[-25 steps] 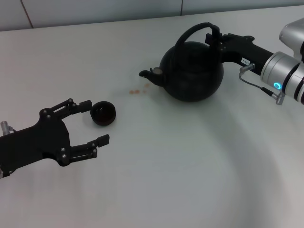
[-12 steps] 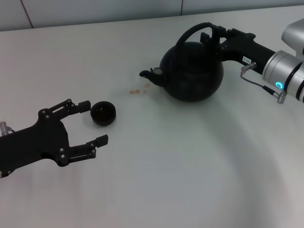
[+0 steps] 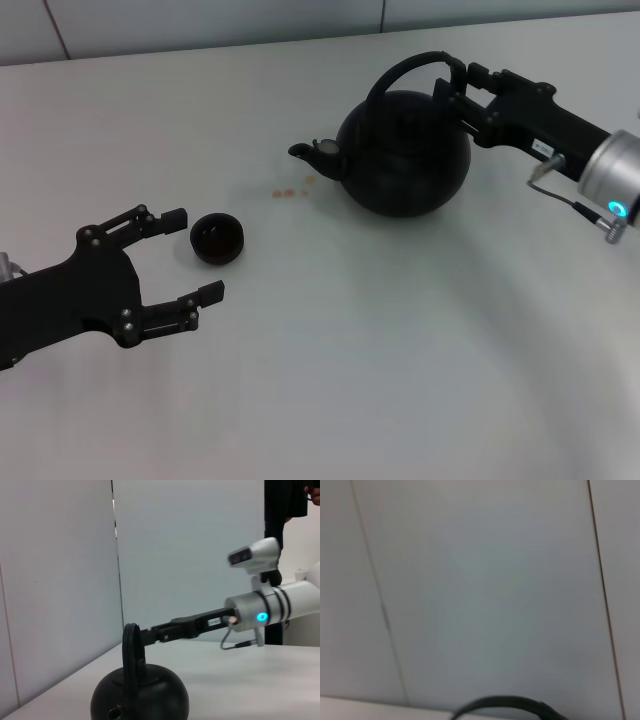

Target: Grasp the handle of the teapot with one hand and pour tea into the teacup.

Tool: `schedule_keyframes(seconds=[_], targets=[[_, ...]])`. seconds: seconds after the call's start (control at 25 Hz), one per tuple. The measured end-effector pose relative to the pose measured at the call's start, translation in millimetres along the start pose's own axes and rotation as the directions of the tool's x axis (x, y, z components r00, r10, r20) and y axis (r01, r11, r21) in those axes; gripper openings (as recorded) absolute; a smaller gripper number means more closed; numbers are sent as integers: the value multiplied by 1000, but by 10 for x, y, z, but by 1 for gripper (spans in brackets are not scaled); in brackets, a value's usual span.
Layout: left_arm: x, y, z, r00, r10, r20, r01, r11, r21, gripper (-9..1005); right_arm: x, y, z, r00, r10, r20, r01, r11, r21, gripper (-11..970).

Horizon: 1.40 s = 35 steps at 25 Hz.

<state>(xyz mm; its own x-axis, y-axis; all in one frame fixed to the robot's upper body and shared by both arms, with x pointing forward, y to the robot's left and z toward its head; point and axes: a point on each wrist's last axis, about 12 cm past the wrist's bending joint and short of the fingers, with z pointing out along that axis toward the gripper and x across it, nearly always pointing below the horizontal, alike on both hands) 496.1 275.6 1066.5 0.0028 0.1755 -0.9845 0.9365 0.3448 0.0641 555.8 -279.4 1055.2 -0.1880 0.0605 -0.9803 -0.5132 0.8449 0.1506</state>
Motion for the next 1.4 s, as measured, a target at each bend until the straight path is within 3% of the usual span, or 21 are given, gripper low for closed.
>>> schedule_keyframes(seconds=[0.32,0.64,0.76,0.8,0.84,1.0,1.12,1.4], targets=[[-10,3,-9,1000,1,0,-1,1000,-1,859,24,47,-330,1000,-3,24,4,999,-54,572],[-28,25,-15,1000,6,-1,-6,1000,3,859,-47,170,-216,997,-67,-42,59,983,-172,738],[-48,38,-13,1000,12,1,-12,1000,8,859,-163,308,-149,992,-121,-16,112,950,-292,738],[-65,46,-11,1000,16,3,-16,1000,10,859,-256,408,-117,988,-153,17,149,915,-375,738],[-65,46,-11,1000,16,3,-16,1000,10,859,-256,408,-117,988,-153,17,149,915,-375,738],[-73,46,-8,1000,15,5,-15,1000,11,859,-320,575,-43,973,-229,23,211,848,-485,738],[-96,25,-1,1000,7,17,-7,1000,18,859,-308,651,0,963,-268,13,234,818,-525,739],[-105,16,7,1000,-9,26,9,1000,22,859,-311,691,11,960,-278,25,246,801,-545,739]])
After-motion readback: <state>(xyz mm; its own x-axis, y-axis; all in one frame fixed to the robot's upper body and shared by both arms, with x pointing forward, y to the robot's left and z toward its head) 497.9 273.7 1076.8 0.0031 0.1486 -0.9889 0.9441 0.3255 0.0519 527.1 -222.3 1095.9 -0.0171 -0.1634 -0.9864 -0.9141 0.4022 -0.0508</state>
